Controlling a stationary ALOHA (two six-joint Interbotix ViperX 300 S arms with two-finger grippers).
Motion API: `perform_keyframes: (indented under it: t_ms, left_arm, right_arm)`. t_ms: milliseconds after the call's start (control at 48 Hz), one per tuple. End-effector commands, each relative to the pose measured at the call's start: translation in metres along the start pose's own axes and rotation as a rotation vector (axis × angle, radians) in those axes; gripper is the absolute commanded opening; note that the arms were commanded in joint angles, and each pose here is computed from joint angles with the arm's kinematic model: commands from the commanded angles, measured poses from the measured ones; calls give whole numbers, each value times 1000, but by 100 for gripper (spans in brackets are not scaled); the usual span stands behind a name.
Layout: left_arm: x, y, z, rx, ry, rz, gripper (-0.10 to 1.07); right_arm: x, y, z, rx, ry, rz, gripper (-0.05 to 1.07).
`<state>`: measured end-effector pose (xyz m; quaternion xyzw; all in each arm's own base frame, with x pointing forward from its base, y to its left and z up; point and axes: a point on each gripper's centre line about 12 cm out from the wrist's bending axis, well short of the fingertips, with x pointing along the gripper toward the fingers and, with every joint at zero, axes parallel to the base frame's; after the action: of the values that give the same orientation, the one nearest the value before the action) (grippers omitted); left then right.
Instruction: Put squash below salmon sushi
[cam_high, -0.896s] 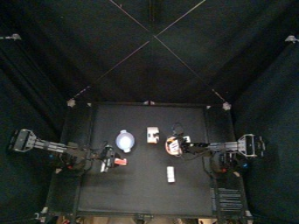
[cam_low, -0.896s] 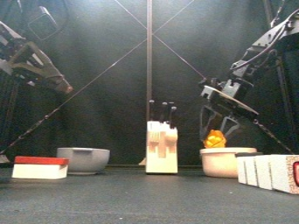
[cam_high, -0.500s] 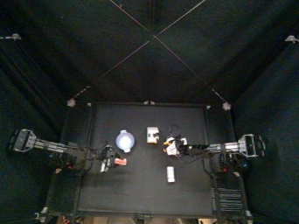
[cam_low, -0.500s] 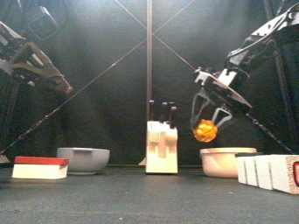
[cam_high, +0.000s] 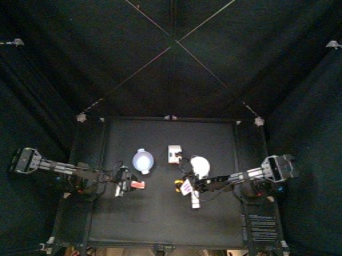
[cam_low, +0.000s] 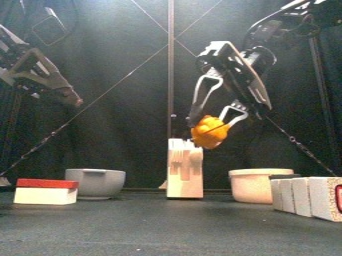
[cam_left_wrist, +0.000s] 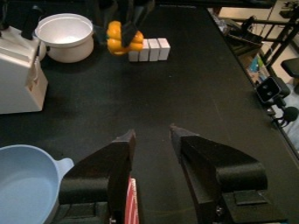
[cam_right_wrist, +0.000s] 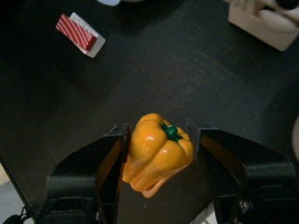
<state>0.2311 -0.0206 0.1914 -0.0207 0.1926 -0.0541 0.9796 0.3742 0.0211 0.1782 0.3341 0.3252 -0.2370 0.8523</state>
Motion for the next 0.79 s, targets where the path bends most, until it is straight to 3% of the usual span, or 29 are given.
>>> perform_keyframes:
  t_ms: [0,125,562,771]
  left_arm:
    - [1,0,5,0,-15,0,78]
    - [0,0,5,-1,-17,0,78]
    - [-3,0,6,1,-29,-1,78]
    - [-22,5,17,-4,-118,24,78]
  right_arm:
    - [6,27,1,-20,0,65,84]
    - [23,55,-5,-42,20,125,84]
    - [57,104,-2,-50,3,176,84]
    - [64,123,-3,-241,-51,213,84]
